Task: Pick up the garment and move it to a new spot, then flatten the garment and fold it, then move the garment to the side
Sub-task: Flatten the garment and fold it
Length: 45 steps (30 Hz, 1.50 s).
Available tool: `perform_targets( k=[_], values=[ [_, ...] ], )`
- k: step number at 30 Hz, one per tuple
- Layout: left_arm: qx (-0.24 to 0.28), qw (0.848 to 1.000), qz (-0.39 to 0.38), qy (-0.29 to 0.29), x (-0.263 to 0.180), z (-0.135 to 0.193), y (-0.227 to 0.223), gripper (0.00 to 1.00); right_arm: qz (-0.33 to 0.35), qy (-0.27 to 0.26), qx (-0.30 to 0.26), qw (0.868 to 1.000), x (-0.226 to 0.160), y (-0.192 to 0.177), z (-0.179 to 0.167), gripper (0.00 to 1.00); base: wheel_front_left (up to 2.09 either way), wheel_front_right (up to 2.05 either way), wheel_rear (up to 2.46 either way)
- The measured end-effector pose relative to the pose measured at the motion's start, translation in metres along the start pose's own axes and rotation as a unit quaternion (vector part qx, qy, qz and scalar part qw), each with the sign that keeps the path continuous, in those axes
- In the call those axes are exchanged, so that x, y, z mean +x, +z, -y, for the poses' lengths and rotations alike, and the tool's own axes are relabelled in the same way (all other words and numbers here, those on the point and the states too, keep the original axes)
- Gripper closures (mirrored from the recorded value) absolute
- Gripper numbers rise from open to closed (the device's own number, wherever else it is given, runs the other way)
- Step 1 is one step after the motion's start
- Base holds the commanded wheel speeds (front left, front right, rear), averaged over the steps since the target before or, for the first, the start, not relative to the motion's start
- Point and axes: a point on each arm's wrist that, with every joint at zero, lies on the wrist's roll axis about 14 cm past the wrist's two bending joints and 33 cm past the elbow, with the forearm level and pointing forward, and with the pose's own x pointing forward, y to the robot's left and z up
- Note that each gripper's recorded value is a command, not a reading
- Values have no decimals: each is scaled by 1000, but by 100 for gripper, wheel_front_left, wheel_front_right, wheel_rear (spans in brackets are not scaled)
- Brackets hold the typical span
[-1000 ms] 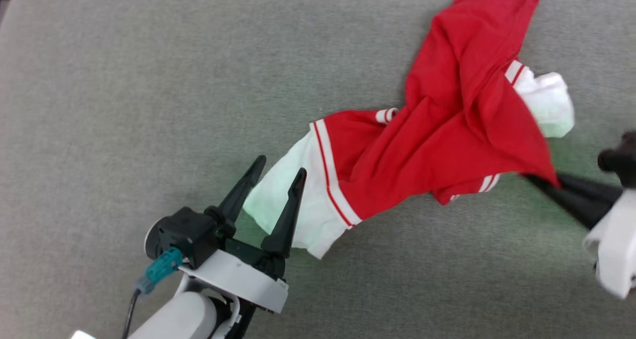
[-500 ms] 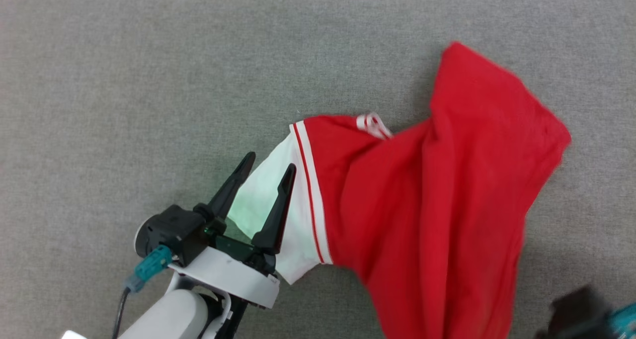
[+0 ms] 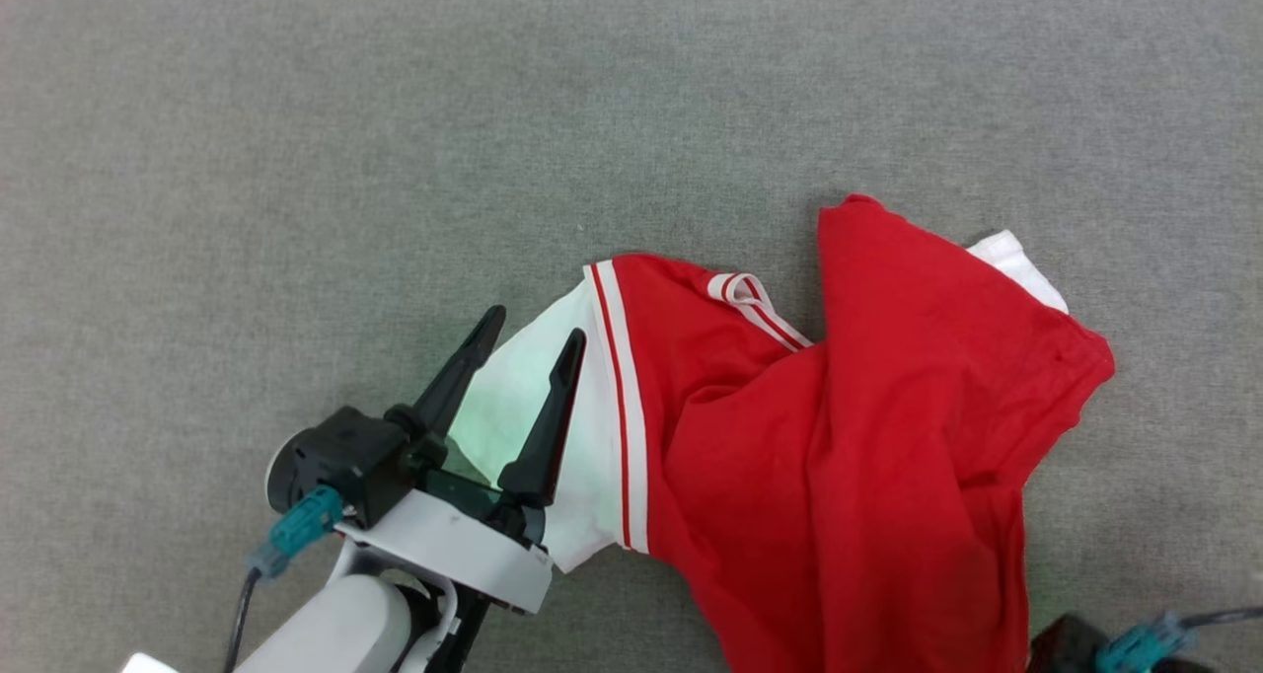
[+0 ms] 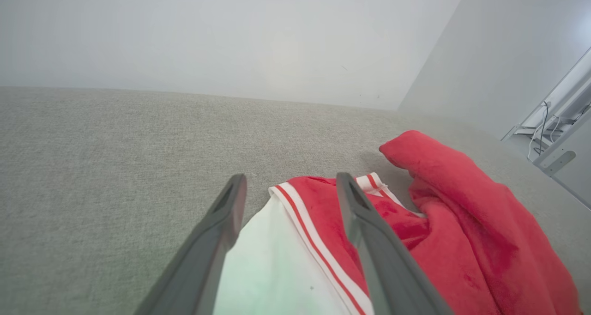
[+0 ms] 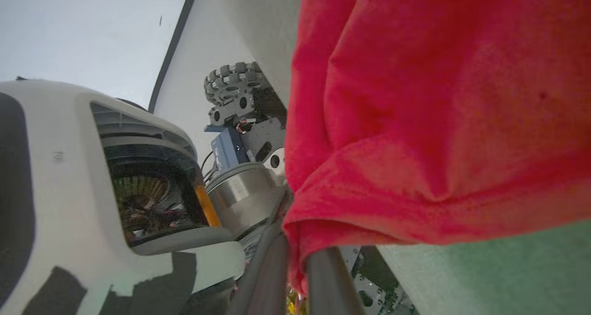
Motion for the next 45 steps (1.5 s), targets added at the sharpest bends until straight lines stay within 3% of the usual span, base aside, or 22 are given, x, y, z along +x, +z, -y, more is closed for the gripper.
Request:
perform_targets(
  k=[1, 5, 12, 15, 18, 20, 22, 29, 33, 38, 39, 40, 41, 45],
  values=[
    [1, 1000, 0, 0, 0, 0, 0, 0, 16, -11, -2, 1000, 2, 5, 6, 0, 0, 0, 0],
    [3, 1000, 1, -4, 0, 2, 2, 0, 82, -51, -1, 995, -15, 30, 27, 0, 0, 0, 0],
    [0, 1000, 2, -11, -1, 8, 4, 0, 159, -105, 3, 982, -80, 74, 48, 0, 0, 0, 0],
    [-3, 1000, 3, -13, -2, 10, 4, 0, 203, -189, -36, 960, -124, 108, 85, 0, 0, 0, 0],
    [-4, 1000, 4, -10, 0, 7, 3, 0, 273, -285, -97, 914, -174, 156, 125, 0, 0, 0, 0],
    [-8, 1000, 5, -10, 2, 8, 3, 0, 296, -311, -117, 895, -180, 177, 141, 0, 0, 0, 0],
    [-9, 1000, 1, -7, 2, 5, -1, 0, 284, -315, -126, 897, -164, 186, 153, 0, 0, 0, 0],
    [-9, 1000, -4, 17, 3, -10, -8, 0, 200, -290, -118, 928, -95, 202, 182, 0, 0, 0, 0],
    [-7, 1000, -7, 26, 2, -17, -11, 0, 143, -278, -106, 944, -68, 186, 193, 0, 0, 0, 0],
    [-4, 1000, -5, 31, 3, -20, -11, 0, 113, -276, -113, 948, -59, 181, 196, 0, 0, 0, 0],
    [-4, 1000, -4, 30, 4, -19, -11, 0, 113, -274, -111, 948, -59, 181, 196, 13, 0, 0, 0],
    [-3, 1000, -3, 30, 4, -20, -10, 0, 112, -272, -110, 950, -58, 181, 196, 69, 0, 0, 0],
    [-2, 1000, -1, 31, 5, -20, -9, 0, 108, -270, -112, 950, -57, 180, 195, 100, 0, 0, 0],
    [0, 999, 6, 33, 5, -21, -5, 0, 133, -260, -119, 949, -57, 188, 188, 100, 0, 0, 0]
  ],
)
